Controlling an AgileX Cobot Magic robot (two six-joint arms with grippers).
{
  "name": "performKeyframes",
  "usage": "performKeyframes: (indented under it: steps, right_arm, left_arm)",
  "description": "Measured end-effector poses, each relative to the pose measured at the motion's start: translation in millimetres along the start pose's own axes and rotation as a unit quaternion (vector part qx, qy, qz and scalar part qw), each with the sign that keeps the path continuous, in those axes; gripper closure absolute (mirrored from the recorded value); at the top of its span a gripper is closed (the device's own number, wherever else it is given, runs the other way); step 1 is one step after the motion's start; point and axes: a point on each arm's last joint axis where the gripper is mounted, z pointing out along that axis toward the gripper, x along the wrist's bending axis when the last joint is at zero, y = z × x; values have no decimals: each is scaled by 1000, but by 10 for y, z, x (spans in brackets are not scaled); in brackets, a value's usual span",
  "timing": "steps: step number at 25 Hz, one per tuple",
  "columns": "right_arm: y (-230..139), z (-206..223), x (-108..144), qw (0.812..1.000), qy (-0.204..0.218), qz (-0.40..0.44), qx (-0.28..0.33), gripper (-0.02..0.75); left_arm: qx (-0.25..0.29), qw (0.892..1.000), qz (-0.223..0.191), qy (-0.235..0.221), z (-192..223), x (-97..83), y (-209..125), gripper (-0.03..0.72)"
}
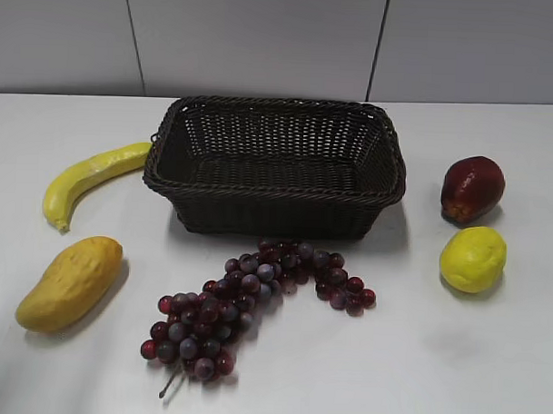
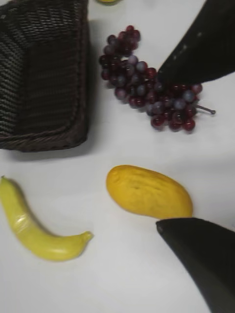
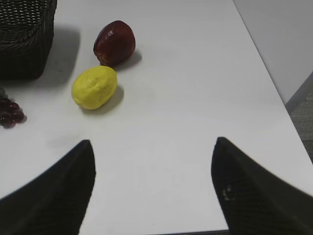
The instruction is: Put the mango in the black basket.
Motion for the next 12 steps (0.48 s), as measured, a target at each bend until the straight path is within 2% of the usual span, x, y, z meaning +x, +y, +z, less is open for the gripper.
performKeyframes:
  steps: [2, 5, 8, 12]
  right_arm:
    - [0, 0, 0, 1000, 0, 0, 0, 169]
    - [0, 0, 0, 1000, 0, 0, 0, 169]
    - [0, 0, 0, 1000, 0, 0, 0, 169]
    - [0, 0, 0, 1000, 0, 0, 0, 169]
  left_arm:
    - [55, 998, 15, -16, 270, -8, -4, 53]
    - [119, 991, 60, -14, 621, -43, -45, 55]
    - [145, 984, 101, 0, 923, -67, -69, 48]
    - [167, 979, 118, 11, 1256, -35, -113, 7]
